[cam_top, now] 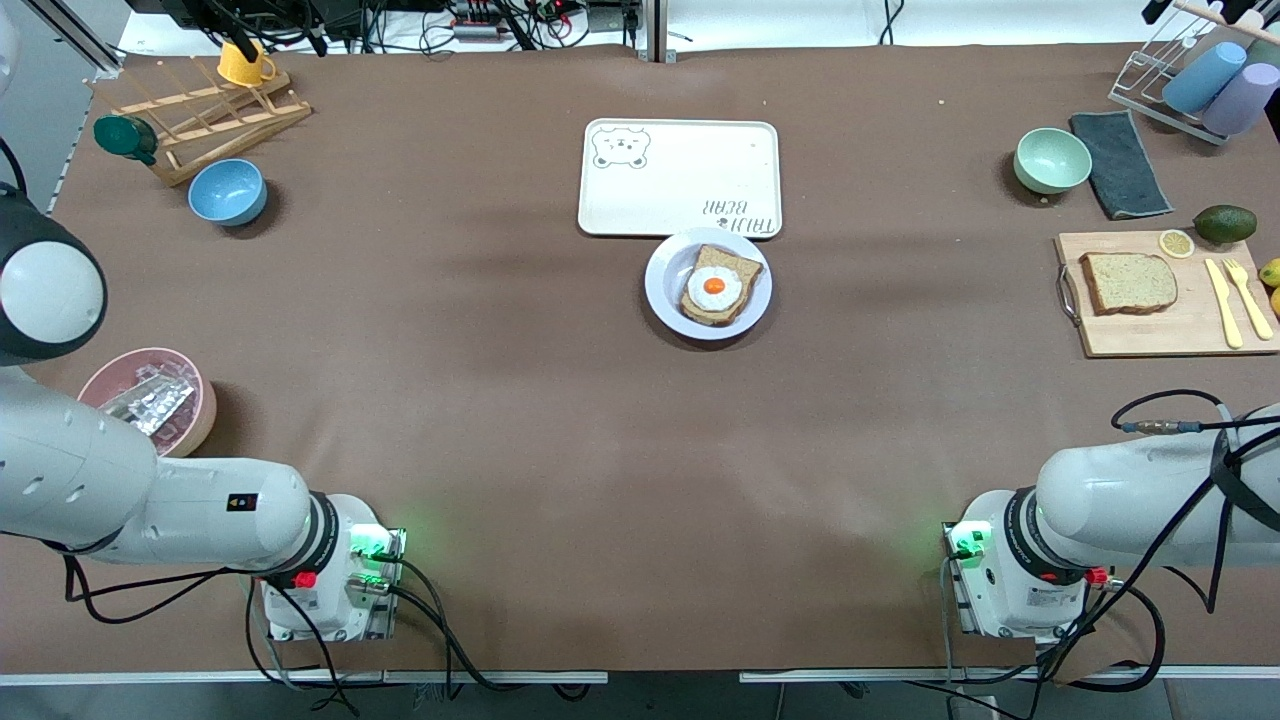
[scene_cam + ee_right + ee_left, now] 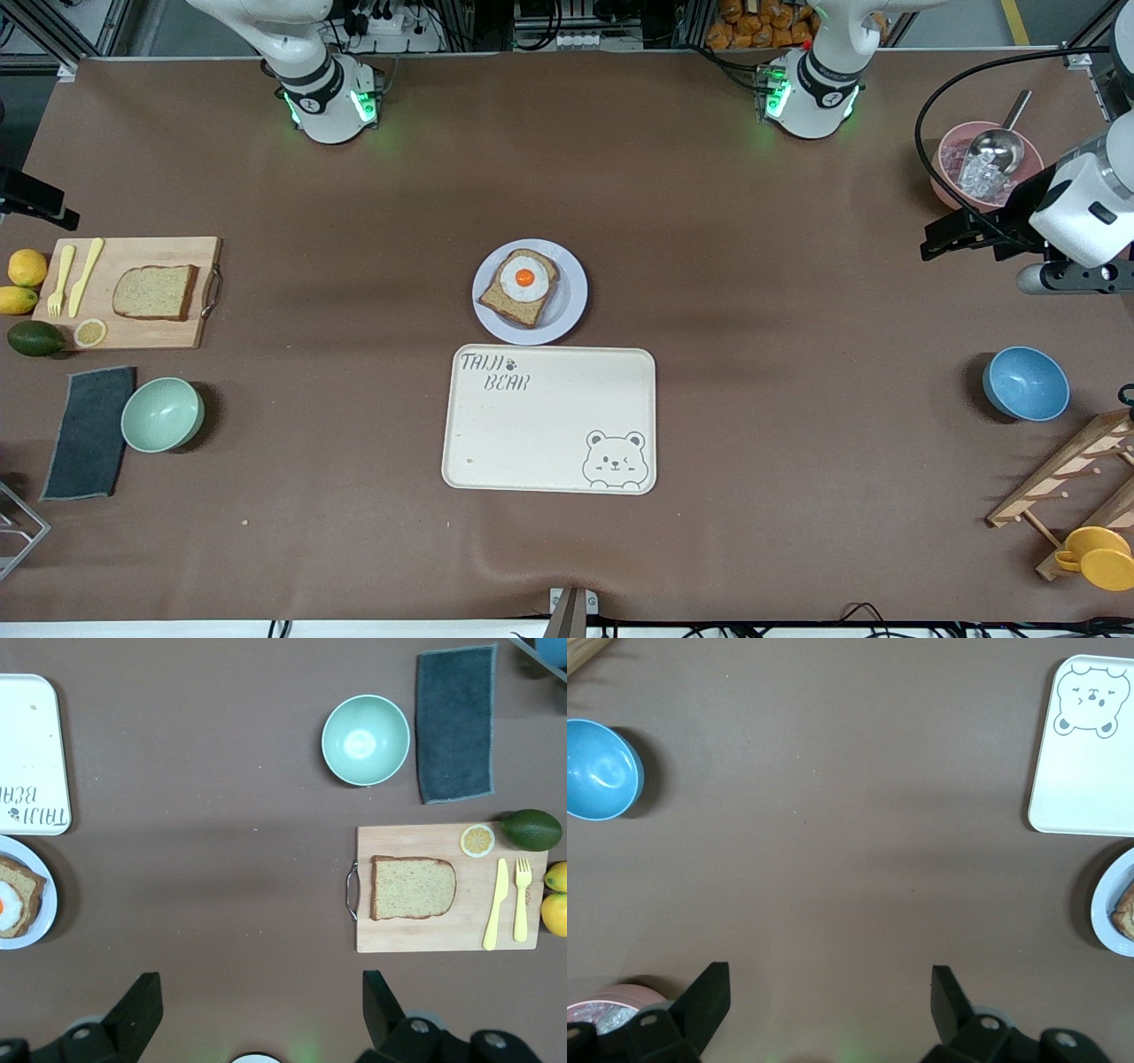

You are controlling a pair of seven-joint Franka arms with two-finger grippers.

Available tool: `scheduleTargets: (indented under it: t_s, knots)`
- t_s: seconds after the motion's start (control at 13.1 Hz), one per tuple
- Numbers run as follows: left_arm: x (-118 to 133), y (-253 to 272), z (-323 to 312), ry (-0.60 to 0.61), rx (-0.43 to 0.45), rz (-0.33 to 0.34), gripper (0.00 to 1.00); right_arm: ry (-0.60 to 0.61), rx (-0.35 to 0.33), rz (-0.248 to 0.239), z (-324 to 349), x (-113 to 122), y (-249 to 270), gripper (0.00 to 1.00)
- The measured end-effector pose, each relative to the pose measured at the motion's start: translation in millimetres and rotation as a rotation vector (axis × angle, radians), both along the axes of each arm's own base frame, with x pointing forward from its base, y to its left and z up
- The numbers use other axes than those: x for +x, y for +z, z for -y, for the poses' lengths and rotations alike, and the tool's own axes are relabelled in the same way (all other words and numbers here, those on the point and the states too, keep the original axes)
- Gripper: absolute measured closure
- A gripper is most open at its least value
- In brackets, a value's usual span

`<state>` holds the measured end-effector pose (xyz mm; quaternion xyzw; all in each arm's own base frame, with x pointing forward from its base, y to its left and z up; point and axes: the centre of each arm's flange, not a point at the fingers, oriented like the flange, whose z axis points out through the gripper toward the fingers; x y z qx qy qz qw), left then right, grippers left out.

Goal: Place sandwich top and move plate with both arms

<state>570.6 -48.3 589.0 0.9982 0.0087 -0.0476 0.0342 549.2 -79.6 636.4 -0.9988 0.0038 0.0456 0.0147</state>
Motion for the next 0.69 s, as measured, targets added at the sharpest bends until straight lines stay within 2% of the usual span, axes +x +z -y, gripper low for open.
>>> scheduleTargets:
  t_s: [0.46, 0.69]
  knots:
    - [0.5, -1.1, -0.1, 0.000, 0.000, -0.002, 0.00, 0.014, 0.002, -0.012, -6.8, 6.0, -8.4, 0.00]
    - [0.9, -1.9, -0.2, 0.000, 0.000, -0.003, 0.00, 0.035, 0.004, -0.034, -17.3, 13.4, -20.7, 0.00]
